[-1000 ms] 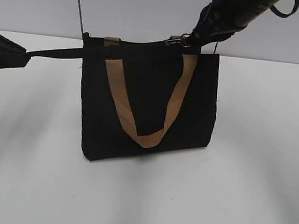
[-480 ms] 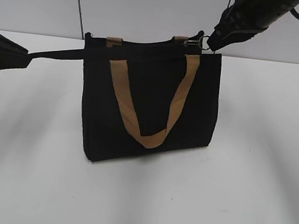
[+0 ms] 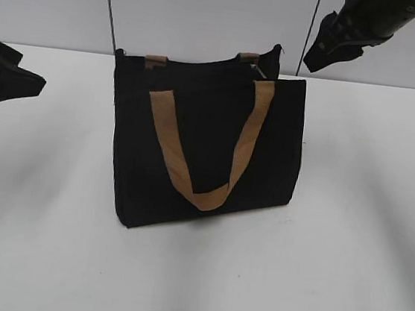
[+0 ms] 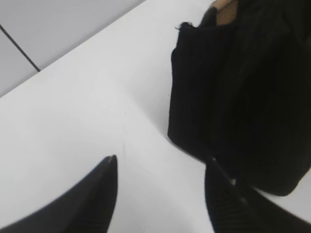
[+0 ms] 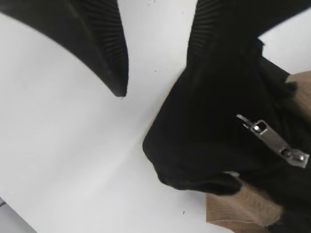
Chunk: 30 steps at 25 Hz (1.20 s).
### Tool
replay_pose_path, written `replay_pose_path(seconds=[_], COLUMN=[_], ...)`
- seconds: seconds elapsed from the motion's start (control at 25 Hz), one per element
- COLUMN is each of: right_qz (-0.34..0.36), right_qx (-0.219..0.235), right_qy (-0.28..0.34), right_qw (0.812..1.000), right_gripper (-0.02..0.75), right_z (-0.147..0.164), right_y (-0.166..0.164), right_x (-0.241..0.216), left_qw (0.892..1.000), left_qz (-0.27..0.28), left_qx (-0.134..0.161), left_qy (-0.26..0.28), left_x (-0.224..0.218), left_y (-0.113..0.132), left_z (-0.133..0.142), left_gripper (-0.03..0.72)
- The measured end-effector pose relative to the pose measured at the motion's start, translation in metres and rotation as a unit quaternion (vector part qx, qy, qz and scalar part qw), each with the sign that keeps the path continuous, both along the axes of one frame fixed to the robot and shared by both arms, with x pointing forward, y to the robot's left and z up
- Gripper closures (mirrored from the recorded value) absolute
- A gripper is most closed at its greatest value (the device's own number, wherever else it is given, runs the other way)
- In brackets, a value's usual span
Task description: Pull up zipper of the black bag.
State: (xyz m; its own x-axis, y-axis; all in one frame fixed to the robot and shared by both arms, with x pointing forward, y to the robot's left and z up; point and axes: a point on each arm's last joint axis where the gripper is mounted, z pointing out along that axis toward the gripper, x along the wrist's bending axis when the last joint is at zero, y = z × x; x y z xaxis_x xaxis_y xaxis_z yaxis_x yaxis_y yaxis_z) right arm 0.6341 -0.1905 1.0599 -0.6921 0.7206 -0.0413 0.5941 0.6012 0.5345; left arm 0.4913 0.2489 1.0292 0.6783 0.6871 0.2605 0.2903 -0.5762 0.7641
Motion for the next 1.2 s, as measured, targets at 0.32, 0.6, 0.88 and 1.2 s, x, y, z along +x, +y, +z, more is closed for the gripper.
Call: replay_pose_path(seconds=[0.32,0.6,0.88,1.2], right_qz=[-0.036,-0.111,-0.160,-0.256], right_qx=[0.009,-0.010,-0.044,-0.039], right_qy=[0.010,-0.001,0.005,0.040], right_qw=[0.999,0.994,0.986,0.965], right_gripper=[0.367,0.367,0.367,0.367], right_z=[0.002,0.020,0.039,0.061], right_y=[-0.002,-0.013,-0.049,-0.108], right_x=[-0.001,-0.008,-0.020,-0.041], left_qw=[0.994,0.978,0.975,0.915], left_qz=[0.092,0.168,0.160,0.277], left_qx=[-0.054,-0.106,-0.050,0.041], left_qy=[0.017,0.061,0.148,0.292], left_x=[0.005,0.005,-0.003,0.003], left_y=[0.007,0.011,0.014,0.036], left_z=[0.002,0.000,-0.010,-0.006], left_gripper=[0.164,0.185,0.189,0.199])
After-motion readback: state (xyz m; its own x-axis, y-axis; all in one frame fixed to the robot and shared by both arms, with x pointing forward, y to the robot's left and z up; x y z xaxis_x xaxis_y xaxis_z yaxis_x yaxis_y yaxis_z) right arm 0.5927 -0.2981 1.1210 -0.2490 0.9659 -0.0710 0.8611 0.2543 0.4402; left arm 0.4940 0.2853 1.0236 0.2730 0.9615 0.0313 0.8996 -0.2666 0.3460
